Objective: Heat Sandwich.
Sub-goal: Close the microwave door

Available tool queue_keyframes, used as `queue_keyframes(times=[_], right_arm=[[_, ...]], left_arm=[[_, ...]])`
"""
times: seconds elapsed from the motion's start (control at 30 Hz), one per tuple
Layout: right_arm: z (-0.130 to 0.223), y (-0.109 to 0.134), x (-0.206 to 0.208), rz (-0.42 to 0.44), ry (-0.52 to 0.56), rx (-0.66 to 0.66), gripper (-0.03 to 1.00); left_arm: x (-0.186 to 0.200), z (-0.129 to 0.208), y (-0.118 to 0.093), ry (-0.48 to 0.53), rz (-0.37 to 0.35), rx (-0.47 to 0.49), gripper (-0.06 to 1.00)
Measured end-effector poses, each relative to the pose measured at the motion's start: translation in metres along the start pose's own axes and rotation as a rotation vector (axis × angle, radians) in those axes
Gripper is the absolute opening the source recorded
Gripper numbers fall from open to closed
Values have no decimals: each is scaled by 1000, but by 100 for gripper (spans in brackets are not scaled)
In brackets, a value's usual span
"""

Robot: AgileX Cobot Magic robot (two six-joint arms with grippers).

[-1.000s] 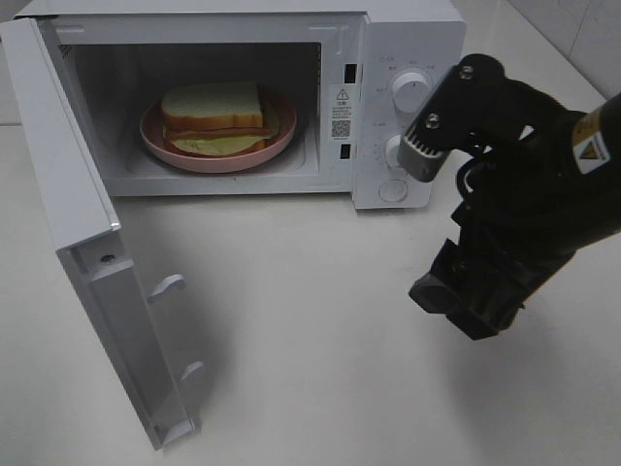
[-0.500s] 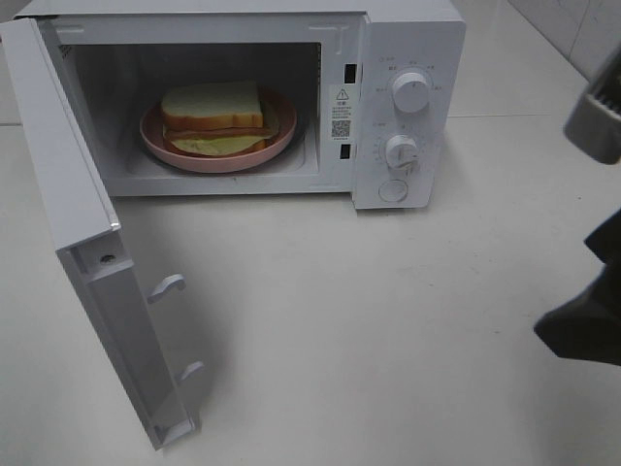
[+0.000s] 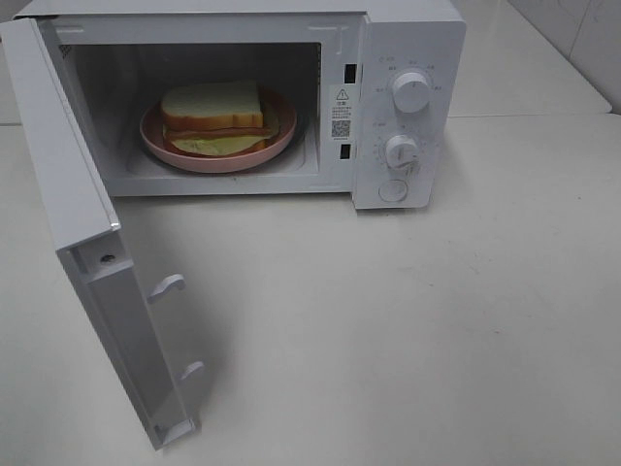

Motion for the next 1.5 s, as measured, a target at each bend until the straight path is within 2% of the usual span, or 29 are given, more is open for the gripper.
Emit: queue_keyframes(times=[0.1,0.3,0.57,0.7,1.07,1.23,1.5], right_arm=[[7,-1,10,14,-62,-2,77],[23,-1,10,38,-97,-60,77],[58,-15,1,214,-138,-255,77],[64,-17,-2,253,-168,-301,77],[63,-26,14,440,-384,-454,77],[65,-27,13,480,-423,-521,77],[64,-28,13,487,-426,-527,77]], left_arm=[[0,0,0,0,0,0,97],[0,0,0,0,0,0,97],[0,0,0,0,0,0,97],[0,0,0,0,0,0,97],[0,0,0,0,0,0,97],[0,0,0,0,0,0,97],[0,0,0,0,0,0,97]])
Point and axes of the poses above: a point on each arm's last joint axis where the gripper is mounted, x pointing back along that axis away from the gripper, y along the wrist's bending axis when the last joint is at zero, z = x × y, the point moved 8 cm from there along -x, pointing out along that axis toward the gripper, and after that the axes turned 3 degrees about x, right-handed, at the moved point
